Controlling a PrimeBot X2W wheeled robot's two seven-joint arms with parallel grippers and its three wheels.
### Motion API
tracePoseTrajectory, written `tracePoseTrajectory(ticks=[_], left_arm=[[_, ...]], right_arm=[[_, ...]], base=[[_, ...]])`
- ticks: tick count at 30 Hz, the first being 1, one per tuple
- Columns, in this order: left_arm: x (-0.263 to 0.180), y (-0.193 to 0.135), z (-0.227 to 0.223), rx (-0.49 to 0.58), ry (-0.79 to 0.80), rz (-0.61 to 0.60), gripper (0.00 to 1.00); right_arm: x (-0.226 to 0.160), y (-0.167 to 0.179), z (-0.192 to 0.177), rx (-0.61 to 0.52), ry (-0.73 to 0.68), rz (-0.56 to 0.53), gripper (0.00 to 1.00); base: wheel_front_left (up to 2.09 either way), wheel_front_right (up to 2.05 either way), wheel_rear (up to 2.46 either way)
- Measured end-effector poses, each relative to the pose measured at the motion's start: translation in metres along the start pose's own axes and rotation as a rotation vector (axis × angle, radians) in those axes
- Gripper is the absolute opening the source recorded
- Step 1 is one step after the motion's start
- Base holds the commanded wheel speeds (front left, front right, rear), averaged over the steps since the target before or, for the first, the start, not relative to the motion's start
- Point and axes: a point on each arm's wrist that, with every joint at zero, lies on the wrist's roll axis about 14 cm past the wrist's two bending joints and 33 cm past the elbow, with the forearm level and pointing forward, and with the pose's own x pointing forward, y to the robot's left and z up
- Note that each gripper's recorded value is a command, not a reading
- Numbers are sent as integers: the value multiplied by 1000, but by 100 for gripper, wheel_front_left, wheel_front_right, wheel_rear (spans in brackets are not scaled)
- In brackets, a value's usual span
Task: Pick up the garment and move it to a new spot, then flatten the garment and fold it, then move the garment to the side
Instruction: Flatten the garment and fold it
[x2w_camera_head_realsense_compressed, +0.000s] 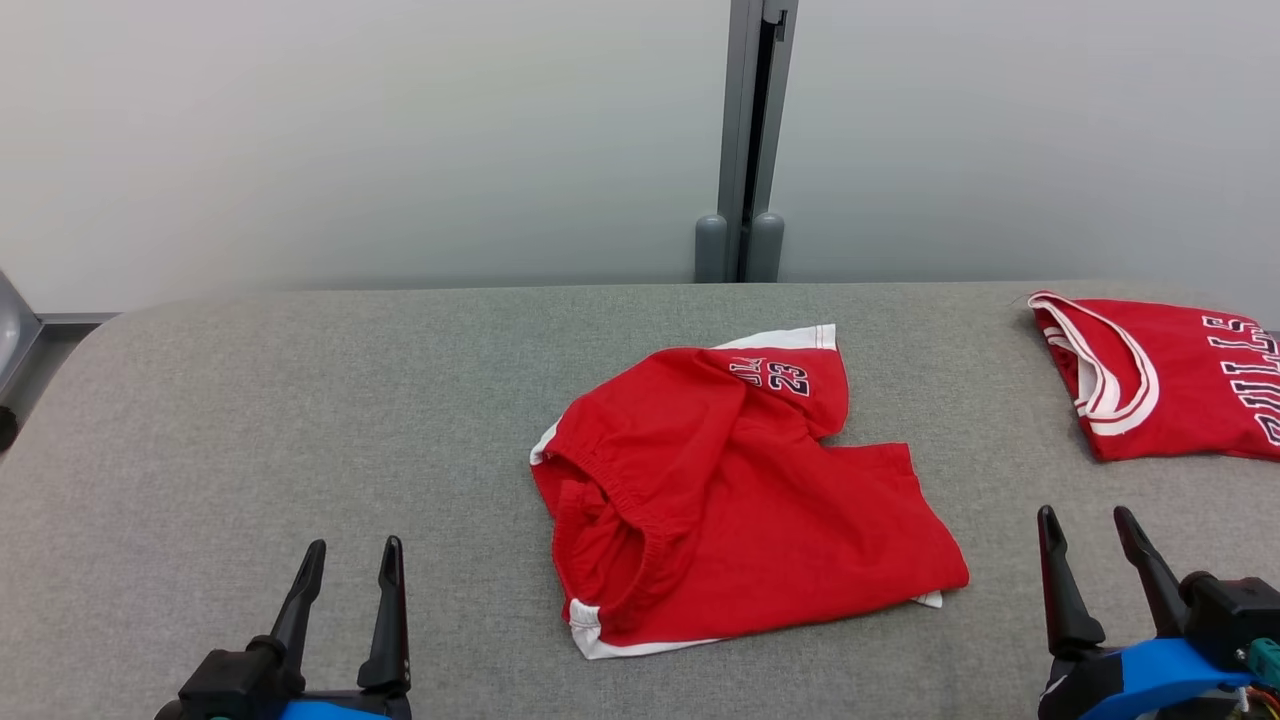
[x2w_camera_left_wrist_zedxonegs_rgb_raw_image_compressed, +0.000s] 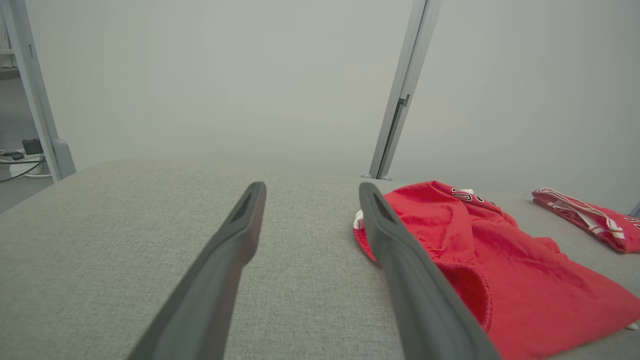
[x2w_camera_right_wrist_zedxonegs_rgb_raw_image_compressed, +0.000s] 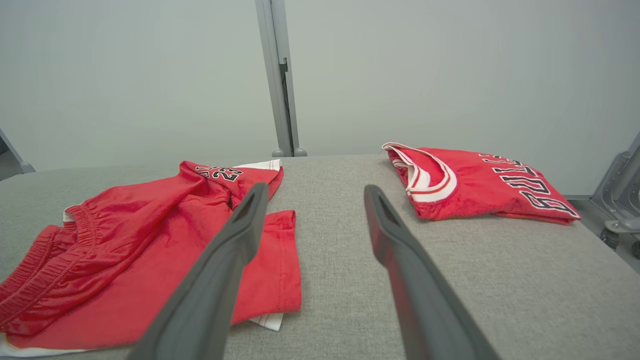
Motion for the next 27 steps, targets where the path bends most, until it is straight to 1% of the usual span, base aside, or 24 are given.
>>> tracePoseTrajectory(ticks=[10, 18, 23, 27], left_arm=[[-5, 1, -4, 1, 12, 5, 100], [-8, 1, -10, -1, 32, 5, 100], [-7, 1, -12, -3, 38, 5, 100], [-1, -10, -14, 1, 53, -31, 100]], right_arm=[[-5, 2, -5, 26, 13, 3, 100], [-2, 16, -5, 5, 14, 47, 100], [-1, 19, -6, 0, 20, 57, 100], [-1, 18, -12, 3, 48, 53, 100]], base=[[0, 0, 0], [0, 0, 0], [0, 0, 0], [0, 0, 0]])
